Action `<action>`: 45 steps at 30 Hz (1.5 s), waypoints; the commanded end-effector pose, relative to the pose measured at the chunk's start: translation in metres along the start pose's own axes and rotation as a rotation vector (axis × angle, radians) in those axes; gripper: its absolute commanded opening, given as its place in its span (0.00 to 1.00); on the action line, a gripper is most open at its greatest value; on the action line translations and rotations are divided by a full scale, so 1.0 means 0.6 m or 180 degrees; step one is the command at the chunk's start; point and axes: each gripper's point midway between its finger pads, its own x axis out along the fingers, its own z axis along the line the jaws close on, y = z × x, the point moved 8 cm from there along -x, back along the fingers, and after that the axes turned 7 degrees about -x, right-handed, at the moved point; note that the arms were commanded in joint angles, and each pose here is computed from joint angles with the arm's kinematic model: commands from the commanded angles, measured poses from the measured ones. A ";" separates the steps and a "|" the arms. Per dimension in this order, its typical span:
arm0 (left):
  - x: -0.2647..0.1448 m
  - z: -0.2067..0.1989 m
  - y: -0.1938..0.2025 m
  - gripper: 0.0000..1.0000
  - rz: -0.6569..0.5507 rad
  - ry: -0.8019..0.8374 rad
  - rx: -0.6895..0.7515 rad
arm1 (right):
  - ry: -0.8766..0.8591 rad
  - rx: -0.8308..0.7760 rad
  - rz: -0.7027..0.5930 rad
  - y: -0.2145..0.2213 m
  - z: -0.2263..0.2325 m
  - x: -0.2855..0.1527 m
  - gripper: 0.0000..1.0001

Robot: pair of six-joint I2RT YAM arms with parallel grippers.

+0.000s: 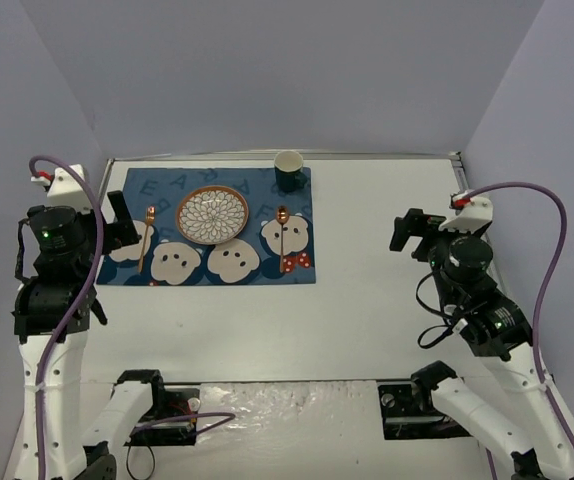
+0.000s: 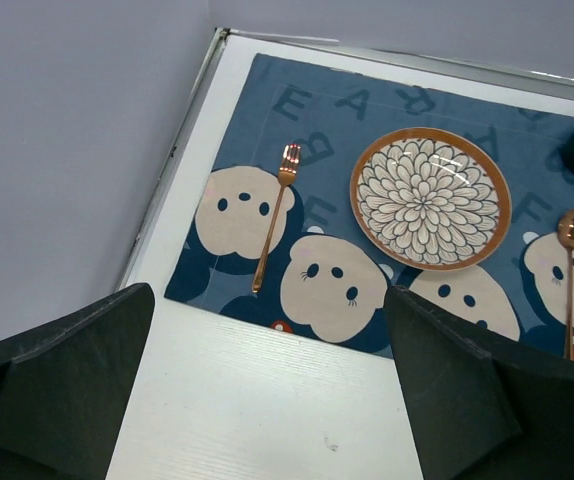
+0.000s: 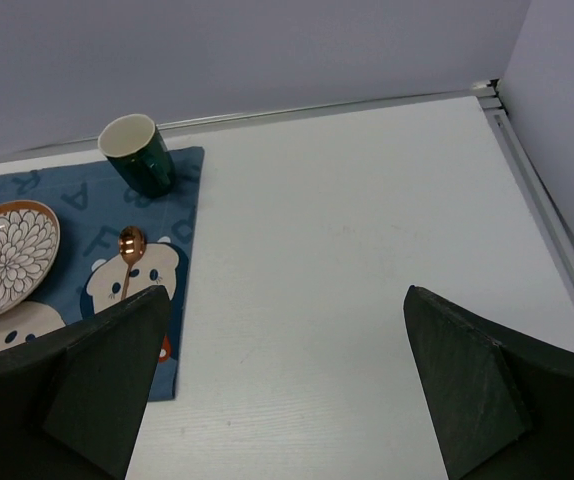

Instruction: Set the dinner table for one person

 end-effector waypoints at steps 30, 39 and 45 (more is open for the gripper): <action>-0.112 0.048 0.060 0.97 -0.0378 -0.0301 -0.0011 | 0.0427 -0.0064 -0.0861 -0.028 -0.069 -0.084 1.00; -0.110 0.048 0.070 0.97 -0.0428 -0.0290 -0.0081 | 0.0402 -0.0111 -0.0877 -0.025 -0.070 -0.086 1.00; -0.110 0.051 0.077 0.97 -0.0438 -0.0315 -0.0109 | 0.0385 -0.0115 -0.0882 -0.023 -0.070 -0.087 1.00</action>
